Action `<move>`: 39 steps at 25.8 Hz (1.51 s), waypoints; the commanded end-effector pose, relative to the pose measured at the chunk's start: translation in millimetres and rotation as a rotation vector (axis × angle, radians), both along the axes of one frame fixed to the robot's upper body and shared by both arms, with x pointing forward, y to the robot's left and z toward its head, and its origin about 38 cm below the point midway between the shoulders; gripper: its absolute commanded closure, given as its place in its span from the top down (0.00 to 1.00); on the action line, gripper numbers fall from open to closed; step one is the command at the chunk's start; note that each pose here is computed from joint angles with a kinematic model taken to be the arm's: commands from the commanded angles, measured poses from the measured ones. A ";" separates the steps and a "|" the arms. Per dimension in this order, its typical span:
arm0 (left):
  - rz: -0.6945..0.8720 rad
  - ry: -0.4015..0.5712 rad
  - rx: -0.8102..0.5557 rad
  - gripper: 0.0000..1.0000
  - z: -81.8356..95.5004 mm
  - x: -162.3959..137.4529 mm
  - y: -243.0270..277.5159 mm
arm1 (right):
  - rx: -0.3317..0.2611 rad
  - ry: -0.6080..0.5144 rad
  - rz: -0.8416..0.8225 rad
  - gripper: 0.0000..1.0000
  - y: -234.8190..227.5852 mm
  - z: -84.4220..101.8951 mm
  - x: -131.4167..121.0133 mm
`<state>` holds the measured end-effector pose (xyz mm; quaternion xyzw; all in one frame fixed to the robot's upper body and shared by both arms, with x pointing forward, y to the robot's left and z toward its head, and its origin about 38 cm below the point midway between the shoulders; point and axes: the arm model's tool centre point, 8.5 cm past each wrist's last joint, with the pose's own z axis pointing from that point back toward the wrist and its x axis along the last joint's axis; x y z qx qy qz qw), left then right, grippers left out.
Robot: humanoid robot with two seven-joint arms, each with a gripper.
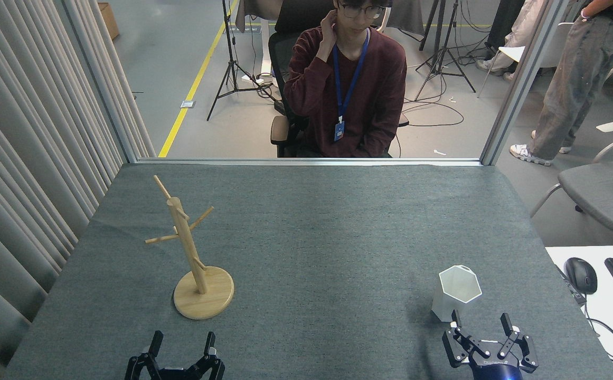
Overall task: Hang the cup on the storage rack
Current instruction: 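Move the right gripper to the white hexagonal cup and grasp it, then lift the cup with the right gripper and carry it toward the center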
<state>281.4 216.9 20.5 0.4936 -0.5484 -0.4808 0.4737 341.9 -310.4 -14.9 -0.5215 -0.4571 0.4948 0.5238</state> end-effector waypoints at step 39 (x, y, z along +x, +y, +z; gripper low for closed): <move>-0.128 -0.016 -0.010 1.00 4.4 28.8 -36.6 | -0.089 -0.117 0.042 0.56 25.9 40.1 70.7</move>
